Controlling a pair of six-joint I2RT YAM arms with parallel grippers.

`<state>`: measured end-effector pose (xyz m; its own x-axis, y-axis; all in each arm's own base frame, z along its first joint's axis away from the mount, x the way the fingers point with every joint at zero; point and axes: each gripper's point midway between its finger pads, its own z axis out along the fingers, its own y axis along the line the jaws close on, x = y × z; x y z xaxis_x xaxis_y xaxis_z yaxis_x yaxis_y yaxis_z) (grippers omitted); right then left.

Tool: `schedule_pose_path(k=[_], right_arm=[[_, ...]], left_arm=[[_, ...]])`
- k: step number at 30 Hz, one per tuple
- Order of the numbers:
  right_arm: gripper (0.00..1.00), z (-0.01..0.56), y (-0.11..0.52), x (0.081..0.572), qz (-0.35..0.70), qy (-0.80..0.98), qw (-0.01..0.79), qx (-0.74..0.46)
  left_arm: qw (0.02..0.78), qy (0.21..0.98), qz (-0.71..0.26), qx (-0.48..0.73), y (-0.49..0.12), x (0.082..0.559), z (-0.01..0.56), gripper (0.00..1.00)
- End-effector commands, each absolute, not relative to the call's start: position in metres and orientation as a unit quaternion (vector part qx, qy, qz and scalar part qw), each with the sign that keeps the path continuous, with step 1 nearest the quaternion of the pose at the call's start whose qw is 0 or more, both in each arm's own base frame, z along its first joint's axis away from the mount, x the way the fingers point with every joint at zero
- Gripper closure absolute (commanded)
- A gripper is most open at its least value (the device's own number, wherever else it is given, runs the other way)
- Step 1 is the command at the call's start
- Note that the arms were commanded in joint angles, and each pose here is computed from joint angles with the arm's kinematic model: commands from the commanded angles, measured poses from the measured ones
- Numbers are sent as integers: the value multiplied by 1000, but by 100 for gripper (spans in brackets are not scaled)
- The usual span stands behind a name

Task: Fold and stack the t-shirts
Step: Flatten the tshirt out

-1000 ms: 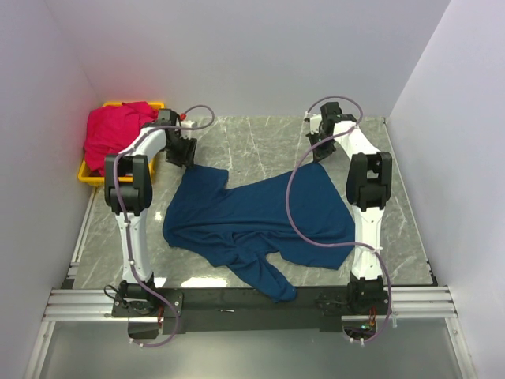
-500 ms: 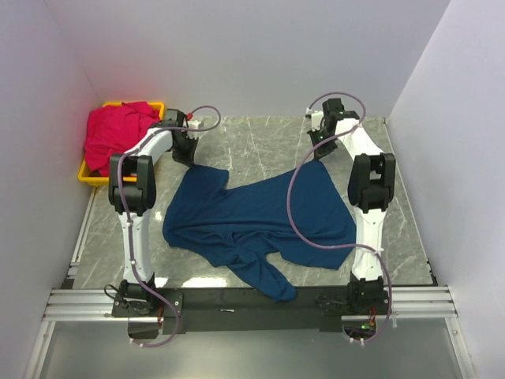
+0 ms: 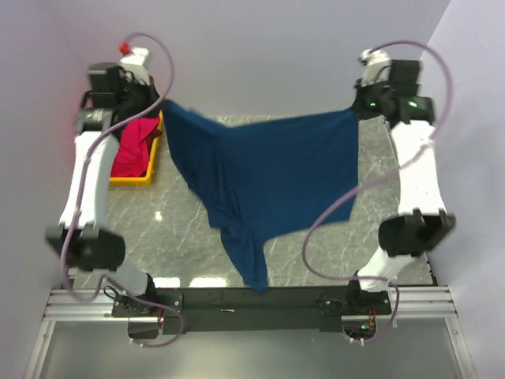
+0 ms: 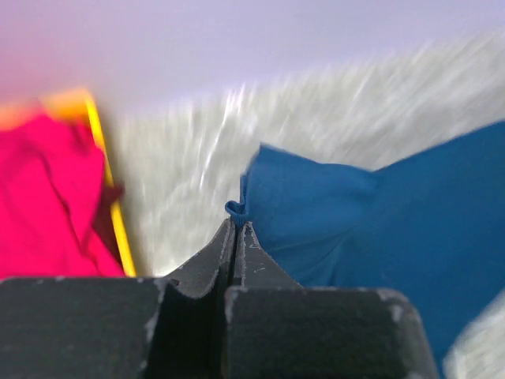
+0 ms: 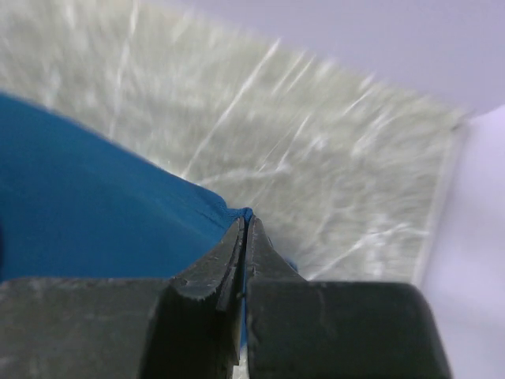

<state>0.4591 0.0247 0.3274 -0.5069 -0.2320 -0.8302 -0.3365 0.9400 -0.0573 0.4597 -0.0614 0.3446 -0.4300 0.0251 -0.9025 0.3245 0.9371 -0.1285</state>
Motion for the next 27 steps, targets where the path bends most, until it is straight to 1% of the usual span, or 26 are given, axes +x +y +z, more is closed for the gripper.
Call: schedule_pose_path(k=[1, 2, 3, 4, 5, 6, 7, 8, 9, 10, 11, 12, 13, 14, 15, 16, 18, 19, 21, 23, 24, 25, 27], right_arm=[[100, 404, 21, 423, 53, 813, 560, -151], [100, 423, 19, 416, 46, 795, 586, -150], [100, 448, 19, 395, 37, 774, 615, -149], [100, 463, 14, 384, 26, 760, 634, -139], [100, 482, 13, 374, 17, 739, 659, -138], [100, 503, 13, 347, 7, 715, 686, -137], [100, 515, 10, 334, -5, 699, 703, -129], [100, 525, 9, 324, -14, 681, 721, -127], [100, 547, 9, 292, -25, 651, 748, -125], [100, 555, 7, 278, -35, 637, 761, -118], [100, 568, 6, 264, -44, 615, 780, -113], [100, 579, 6, 237, -53, 591, 798, -110], [100, 587, 5, 222, -61, 575, 810, -104], [100, 596, 1, 209, -71, 557, 822, -93], [100, 607, 1, 182, -82, 531, 839, -90], [100, 613, 0, 170, -88, 518, 847, -84], [100, 632, -4, 134, -105, 479, 869, -70], [100, 638, -5, 125, -109, 467, 875, -66], [100, 653, -6, 102, -119, 439, 888, -60], [100, 663, -5, 95, -121, 427, 894, -61], [100, 664, -4, 97, -122, 427, 893, -67], [100, 666, -4, 100, -122, 428, 893, -68], [100, 661, -5, 124, -123, 444, 884, -73]], left_arm=[[604, 768, -181, 109, -75, 426, 426, 100], [634, 743, -179, 114, -75, 407, 456, 100], [649, 730, -183, 111, -76, 395, 471, 100], [664, 716, -182, 113, -76, 384, 486, 100], [692, 691, -176, 114, -75, 360, 512, 100], [710, 673, -174, 112, -74, 347, 527, 100], [726, 657, -170, 110, -72, 334, 540, 100], [750, 631, -163, 111, -70, 306, 561, 100], [764, 616, -158, 105, -68, 293, 571, 100], [784, 592, -154, 107, -67, 264, 586, 100], [792, 581, -151, 106, -65, 251, 591, 100], [800, 576, -144, 94, -61, 242, 594, 100], [817, 553, -136, 92, -58, 215, 605, 100], [826, 542, -129, 87, -55, 203, 610, 100], [834, 532, -120, 83, -52, 192, 613, 100], [850, 510, -109, 73, -46, 170, 623, 100], [867, 483, -97, 70, -42, 144, 637, 100], [875, 471, -91, 66, -39, 130, 643, 100], [888, 448, -83, 62, -36, 109, 659, 100], [890, 448, -69, 52, -30, 109, 664, 100], [893, 443, -65, 52, -29, 105, 670, 100], [888, 453, -61, 55, -29, 117, 669, 100], [879, 470, -51, 60, -28, 135, 662, 100]])
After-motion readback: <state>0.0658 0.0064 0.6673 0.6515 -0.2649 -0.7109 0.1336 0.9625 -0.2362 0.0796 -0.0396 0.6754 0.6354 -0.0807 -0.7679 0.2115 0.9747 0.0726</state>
